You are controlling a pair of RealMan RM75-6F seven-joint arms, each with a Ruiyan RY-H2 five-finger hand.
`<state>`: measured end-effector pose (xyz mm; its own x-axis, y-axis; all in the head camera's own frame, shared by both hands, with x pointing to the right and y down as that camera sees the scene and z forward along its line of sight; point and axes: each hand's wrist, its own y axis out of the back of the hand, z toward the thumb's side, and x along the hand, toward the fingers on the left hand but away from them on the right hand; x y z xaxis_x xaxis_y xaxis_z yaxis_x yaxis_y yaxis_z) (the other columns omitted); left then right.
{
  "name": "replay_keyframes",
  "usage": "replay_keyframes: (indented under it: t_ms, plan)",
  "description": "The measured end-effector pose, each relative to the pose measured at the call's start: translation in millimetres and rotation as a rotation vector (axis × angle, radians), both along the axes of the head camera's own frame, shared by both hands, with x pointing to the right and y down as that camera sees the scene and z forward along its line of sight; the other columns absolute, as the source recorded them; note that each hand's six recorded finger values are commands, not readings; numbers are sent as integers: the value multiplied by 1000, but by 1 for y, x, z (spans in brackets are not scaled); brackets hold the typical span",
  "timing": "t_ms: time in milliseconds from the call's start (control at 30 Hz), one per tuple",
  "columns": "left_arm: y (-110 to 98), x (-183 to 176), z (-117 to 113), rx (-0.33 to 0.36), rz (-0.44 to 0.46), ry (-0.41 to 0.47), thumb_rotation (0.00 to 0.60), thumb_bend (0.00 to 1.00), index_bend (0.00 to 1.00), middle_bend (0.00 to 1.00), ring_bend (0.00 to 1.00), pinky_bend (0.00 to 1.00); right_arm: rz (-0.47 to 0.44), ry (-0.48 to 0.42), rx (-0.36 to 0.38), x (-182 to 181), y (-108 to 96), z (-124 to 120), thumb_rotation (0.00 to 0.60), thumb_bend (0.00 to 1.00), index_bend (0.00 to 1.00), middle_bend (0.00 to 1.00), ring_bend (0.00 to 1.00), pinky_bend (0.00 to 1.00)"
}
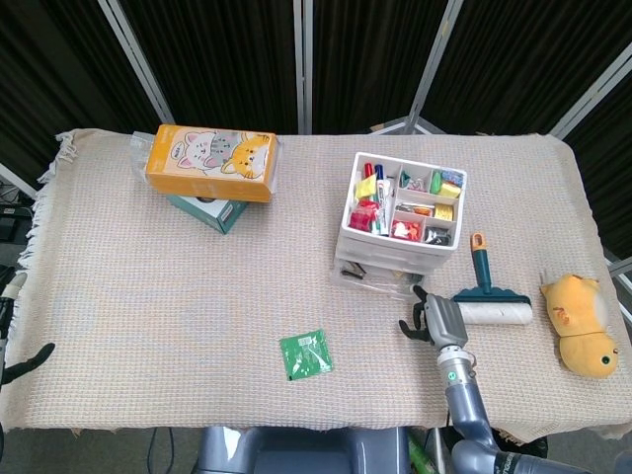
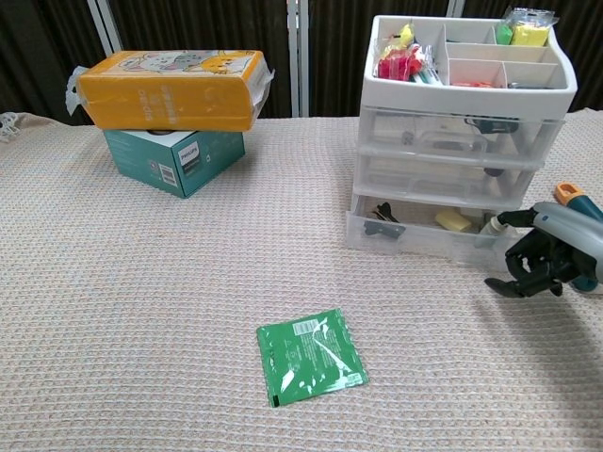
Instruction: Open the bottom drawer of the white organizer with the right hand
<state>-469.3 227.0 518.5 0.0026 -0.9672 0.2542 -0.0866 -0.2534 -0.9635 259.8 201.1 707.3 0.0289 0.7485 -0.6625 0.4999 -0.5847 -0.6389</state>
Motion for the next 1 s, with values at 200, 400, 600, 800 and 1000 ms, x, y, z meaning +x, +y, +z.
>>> replay_keyframes:
  t_ms: [200, 400, 600, 800, 1000]
  plan:
    - [0, 0, 0, 0, 0, 4, 600, 49, 0, 0, 0, 0, -41, 7, -39, 3, 18, -5, 600, 248, 397, 784, 823, 718]
    - [0, 1, 0, 0, 3, 1, 600, 49, 0, 0, 0, 0, -55, -13, -42, 4, 28, -14, 600, 248, 397, 783, 823, 717]
    - [1, 2, -1, 1, 4, -1, 600, 49, 0, 0, 0, 0, -63, -40, -44, 3, 35, -20, 600, 248, 397, 784, 823, 717]
    - [0, 1, 0, -1, 1, -1, 600, 49, 0, 0, 0, 0, -72, -50, -57, 1, 40, -22, 600, 248, 396, 783, 822, 718]
    - [0, 1, 0, 0, 1, -1, 600, 49, 0, 0, 0, 0, -75, -55, -67, 1, 44, -22, 600, 247, 389, 782, 820, 717]
